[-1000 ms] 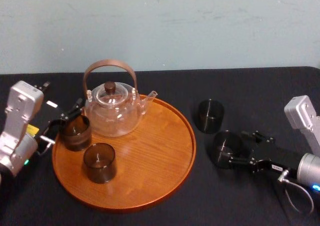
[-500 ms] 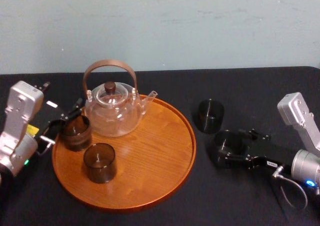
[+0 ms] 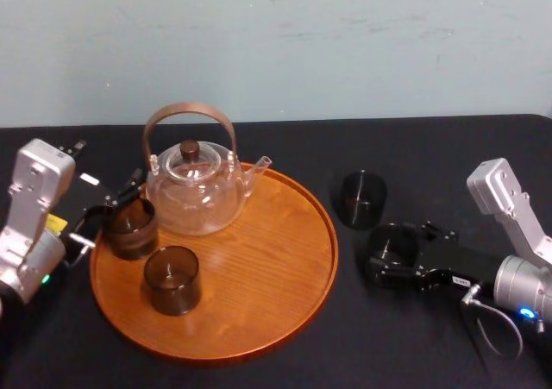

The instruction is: Pick up the glass from the table and place it on the tray.

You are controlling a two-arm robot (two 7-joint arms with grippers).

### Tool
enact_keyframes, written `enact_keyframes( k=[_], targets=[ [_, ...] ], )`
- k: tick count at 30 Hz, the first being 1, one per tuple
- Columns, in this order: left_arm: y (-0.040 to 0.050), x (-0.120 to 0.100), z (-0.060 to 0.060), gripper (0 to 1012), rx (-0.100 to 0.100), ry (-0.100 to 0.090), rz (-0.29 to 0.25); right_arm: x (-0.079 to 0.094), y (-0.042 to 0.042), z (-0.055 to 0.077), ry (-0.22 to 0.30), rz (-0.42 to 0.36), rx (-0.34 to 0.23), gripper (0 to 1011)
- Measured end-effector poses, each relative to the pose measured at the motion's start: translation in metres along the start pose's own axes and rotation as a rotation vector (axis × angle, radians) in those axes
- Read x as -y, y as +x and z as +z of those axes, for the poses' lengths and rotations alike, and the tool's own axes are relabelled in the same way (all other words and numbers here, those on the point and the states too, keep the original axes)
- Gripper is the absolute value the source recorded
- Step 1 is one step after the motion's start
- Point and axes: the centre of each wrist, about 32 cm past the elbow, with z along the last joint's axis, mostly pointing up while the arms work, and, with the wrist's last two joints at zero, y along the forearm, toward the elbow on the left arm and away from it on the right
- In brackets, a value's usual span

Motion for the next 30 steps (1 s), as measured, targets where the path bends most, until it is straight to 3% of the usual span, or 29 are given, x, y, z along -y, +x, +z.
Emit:
enact_keyframes(
  k=[19, 26, 30],
  targets=[
    [0.0000, 0.0000, 0.0000, 1001, 0.000, 0.000, 0.000, -0.0013, -0.0016, -0.0009, -0.017, -0.015, 0.005, 1003],
    [0.0000, 0.0000, 0.0000, 1001, 0.000, 0.000, 0.000, -0.0011, -0.0016, -0.0008, -0.016, -0.014, 0.003, 901],
    [0.0000, 0.0000, 0.0000, 1001, 0.000, 0.000, 0.000, -0.0010, -0.0015, -0.0008, -0.015, -0.013, 0.002, 900]
  ],
)
